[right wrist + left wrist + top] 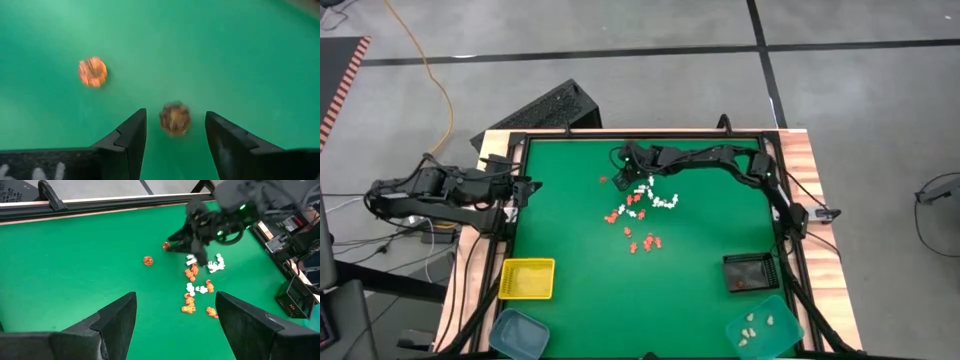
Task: Sort Halloween decoration
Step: Put the orange pumpkin toy into the black bin
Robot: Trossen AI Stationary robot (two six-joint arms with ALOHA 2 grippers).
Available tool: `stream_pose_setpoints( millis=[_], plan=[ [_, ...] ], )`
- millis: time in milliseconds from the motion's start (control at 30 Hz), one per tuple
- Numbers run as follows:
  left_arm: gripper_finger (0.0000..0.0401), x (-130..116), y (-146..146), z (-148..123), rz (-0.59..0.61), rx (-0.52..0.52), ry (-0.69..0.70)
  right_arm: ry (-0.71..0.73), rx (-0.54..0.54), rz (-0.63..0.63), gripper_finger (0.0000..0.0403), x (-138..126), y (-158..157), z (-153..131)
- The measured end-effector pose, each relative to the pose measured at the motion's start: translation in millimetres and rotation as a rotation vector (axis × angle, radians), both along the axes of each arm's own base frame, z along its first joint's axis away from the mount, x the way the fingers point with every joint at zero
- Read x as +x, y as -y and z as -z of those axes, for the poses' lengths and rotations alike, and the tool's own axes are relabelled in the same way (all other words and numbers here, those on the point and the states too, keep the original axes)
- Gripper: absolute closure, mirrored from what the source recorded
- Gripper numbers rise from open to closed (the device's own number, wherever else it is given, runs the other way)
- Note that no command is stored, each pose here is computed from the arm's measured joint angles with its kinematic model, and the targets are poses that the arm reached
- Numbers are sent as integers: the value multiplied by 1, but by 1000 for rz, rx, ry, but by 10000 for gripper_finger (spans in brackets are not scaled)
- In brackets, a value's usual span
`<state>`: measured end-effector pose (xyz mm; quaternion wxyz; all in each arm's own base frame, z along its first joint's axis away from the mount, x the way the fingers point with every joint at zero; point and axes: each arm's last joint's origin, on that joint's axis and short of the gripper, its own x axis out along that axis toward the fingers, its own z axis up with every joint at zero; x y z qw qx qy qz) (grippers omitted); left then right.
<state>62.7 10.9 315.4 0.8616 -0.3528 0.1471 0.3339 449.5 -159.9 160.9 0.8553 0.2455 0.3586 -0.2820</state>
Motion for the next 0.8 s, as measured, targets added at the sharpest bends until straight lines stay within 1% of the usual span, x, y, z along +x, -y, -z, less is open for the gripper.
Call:
stream_pose_setpoints(
  millis=[133, 300, 467, 600, 700, 800],
  plan=[
    [140, 0, 0, 0, -2, 1, -4, -30, -5, -7, 218, 12, -4, -2],
    [140, -1, 0, 1, -5, 2, -11, -90, 25, -17, 240, 15, -3, 0],
    [140, -1, 0, 2, -3, -2, -19, -111, 50, -26, 282, 13, -3, 0],
    [140, -1, 0, 2, -3, -2, -21, -141, 78, -55, 321, 12, -10, -1],
    [140, -1, 0, 2, -2, -1, -23, -140, 115, -156, 343, 8, -17, -14],
    [140, -1, 0, 2, -2, -1, -25, -86, 91, -214, 347, 4, -22, -40]
  ],
)
